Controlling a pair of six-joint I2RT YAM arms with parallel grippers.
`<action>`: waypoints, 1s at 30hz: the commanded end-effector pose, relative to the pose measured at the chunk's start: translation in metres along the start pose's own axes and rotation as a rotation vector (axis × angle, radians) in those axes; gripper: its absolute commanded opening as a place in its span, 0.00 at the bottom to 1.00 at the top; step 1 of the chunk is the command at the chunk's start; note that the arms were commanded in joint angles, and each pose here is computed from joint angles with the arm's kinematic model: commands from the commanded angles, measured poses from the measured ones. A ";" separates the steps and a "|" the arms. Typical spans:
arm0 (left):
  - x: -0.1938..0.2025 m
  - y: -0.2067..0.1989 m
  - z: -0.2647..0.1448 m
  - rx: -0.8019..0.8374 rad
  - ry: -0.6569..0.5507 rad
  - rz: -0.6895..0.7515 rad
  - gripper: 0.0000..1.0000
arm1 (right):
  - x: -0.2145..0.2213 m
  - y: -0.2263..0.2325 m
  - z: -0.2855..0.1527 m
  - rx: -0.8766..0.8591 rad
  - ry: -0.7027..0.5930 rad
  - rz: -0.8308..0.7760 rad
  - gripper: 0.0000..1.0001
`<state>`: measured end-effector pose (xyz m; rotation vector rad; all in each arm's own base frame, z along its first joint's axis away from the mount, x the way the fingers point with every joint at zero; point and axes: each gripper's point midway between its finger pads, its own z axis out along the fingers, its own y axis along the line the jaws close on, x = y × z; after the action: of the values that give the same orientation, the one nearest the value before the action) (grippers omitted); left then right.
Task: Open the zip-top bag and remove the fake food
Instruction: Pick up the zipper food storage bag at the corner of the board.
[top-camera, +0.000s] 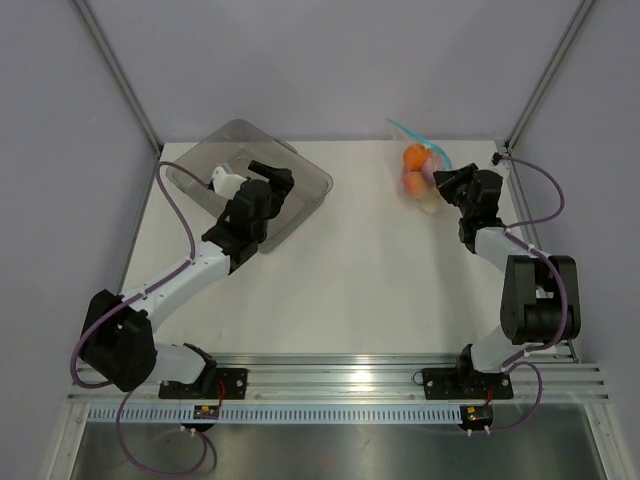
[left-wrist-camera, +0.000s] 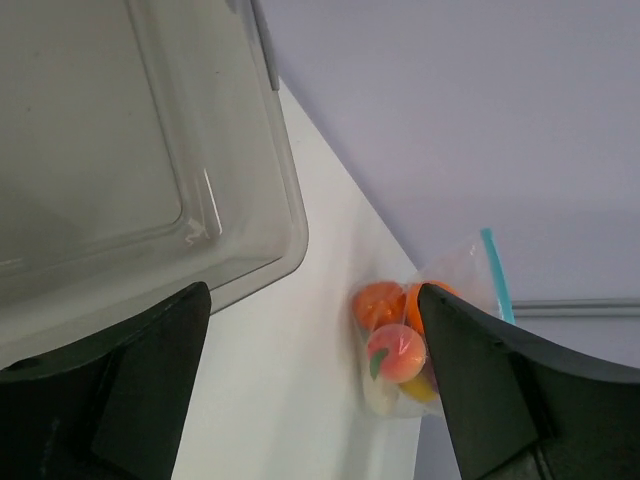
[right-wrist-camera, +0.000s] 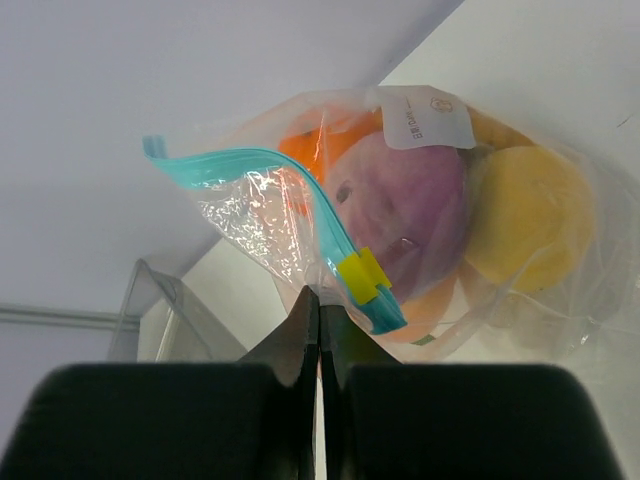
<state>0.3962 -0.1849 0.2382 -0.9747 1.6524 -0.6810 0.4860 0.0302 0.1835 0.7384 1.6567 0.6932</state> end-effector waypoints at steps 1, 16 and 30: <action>0.008 -0.035 0.000 0.207 0.124 0.171 0.93 | 0.006 0.055 -0.018 -0.132 0.026 -0.114 0.00; 0.019 -0.039 -0.032 0.416 0.236 0.401 0.99 | 0.052 0.104 -0.086 -0.224 0.156 -0.269 0.00; 0.028 0.012 -0.057 0.416 0.263 0.476 0.99 | 0.113 0.091 -0.139 -0.252 0.245 -0.324 0.00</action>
<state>0.3397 -0.2041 0.2282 -0.2566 1.8244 -0.7946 0.3511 0.1647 0.2033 0.2341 1.8423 0.7729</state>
